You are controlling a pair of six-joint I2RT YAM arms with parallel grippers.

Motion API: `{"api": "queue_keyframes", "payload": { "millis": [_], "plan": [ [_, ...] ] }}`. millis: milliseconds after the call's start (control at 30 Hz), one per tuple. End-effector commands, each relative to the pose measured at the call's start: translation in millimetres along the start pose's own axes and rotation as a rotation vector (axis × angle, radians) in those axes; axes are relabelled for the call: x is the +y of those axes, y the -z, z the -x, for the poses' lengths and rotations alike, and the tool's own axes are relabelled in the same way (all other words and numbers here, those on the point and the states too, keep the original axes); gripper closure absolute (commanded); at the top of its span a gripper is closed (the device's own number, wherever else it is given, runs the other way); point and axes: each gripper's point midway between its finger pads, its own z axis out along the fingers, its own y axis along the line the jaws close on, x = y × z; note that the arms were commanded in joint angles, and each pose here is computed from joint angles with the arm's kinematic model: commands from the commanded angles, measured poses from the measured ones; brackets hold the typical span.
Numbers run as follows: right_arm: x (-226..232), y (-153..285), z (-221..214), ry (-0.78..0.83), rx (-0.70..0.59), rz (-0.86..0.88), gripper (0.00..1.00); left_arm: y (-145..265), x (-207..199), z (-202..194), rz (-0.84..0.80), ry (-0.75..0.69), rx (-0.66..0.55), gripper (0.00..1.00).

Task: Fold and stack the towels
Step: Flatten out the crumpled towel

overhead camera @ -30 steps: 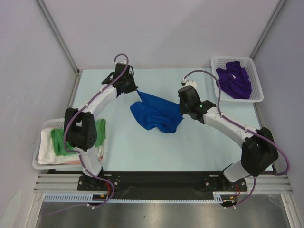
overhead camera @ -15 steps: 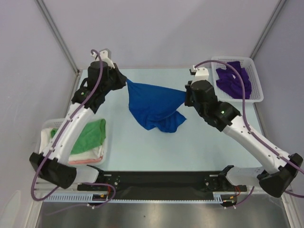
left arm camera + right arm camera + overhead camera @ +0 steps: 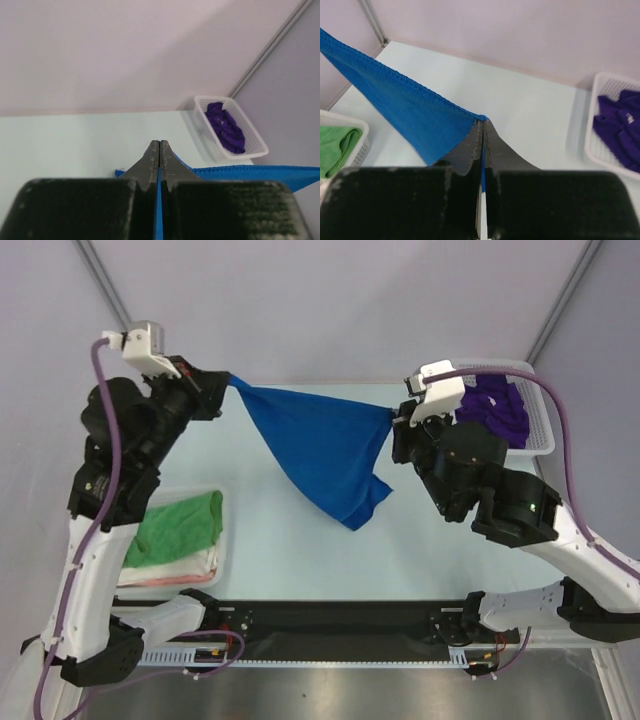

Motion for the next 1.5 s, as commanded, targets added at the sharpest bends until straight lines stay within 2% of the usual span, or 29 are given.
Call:
{"api": "queue_keyframes", "payload": {
  "millis": [0,167,233,300,333,400,600,767,1000,1267,1400,1467],
  "plan": [
    [-16,17,43,0.061,-0.097,-0.099,1.00,32,-34,54,-0.136,-0.055,-0.126,1.00],
    [-7,44,78,0.107,-0.184,-0.114,1.00,62,-64,97,-0.260,-0.082,-0.224,1.00],
    [-8,54,91,0.062,-0.214,-0.129,1.00,78,-75,116,-0.305,-0.090,-0.275,1.00],
    [-8,66,100,0.113,-0.229,-0.116,1.00,94,-86,132,-0.353,-0.098,-0.320,1.00],
    [-10,71,109,0.053,-0.255,-0.119,1.00,99,-89,136,-0.364,-0.097,-0.333,1.00],
    [-9,81,116,0.109,-0.265,-0.097,1.00,111,-95,145,-0.390,-0.098,-0.357,1.00],
    [-9,99,146,0.069,-0.324,-0.036,1.00,132,-103,160,-0.431,-0.090,-0.412,1.00],
    [-13,103,161,0.046,-0.362,-0.014,1.00,114,-99,160,-0.400,-0.078,-0.393,1.00],
    [-34,102,178,-0.022,-0.433,0.035,1.00,52,-96,142,-0.372,-0.060,-0.311,1.00],
    [-42,108,212,-0.018,-0.534,0.081,1.00,28,-98,142,-0.375,-0.064,-0.305,1.00],
    [-43,95,216,-0.012,-0.568,0.054,1.00,5,-92,131,-0.350,-0.064,-0.275,1.00],
    [-32,75,202,0.057,-0.520,0.050,1.00,-3,-89,128,-0.340,-0.054,-0.270,1.00]
  ]
}}
